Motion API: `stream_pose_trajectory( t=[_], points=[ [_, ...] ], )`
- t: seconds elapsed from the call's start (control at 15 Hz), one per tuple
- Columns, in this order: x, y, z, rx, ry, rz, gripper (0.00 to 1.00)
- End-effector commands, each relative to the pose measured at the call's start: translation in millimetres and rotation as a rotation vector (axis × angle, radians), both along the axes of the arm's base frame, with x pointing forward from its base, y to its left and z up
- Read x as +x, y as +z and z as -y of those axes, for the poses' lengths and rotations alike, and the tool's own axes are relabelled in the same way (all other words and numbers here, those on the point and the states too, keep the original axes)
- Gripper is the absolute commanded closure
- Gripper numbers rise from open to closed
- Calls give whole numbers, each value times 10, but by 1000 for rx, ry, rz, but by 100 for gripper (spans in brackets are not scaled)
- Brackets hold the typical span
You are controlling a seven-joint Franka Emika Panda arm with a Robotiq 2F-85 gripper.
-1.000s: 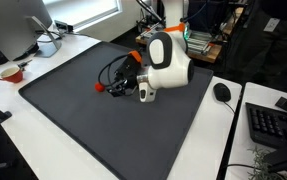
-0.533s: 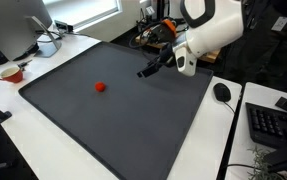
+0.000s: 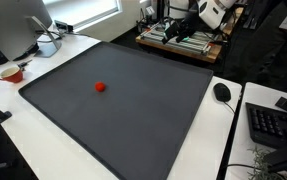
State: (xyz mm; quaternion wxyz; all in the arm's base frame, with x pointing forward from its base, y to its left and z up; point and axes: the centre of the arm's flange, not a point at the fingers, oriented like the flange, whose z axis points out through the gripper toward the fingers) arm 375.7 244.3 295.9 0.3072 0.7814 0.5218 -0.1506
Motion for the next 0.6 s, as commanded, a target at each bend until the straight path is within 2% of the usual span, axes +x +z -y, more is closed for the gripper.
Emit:
stream_pose_trajectory(
  t=[0.0,0.27,0.33,0.53],
  points=[
    [-837,351,166,99,-169,56,0],
    [-1546,535,181,206,-377,76,0],
    [-1043,301,18,167,-306,26,0],
    [-1329,406,61,198,-346,60,0]
  ],
)
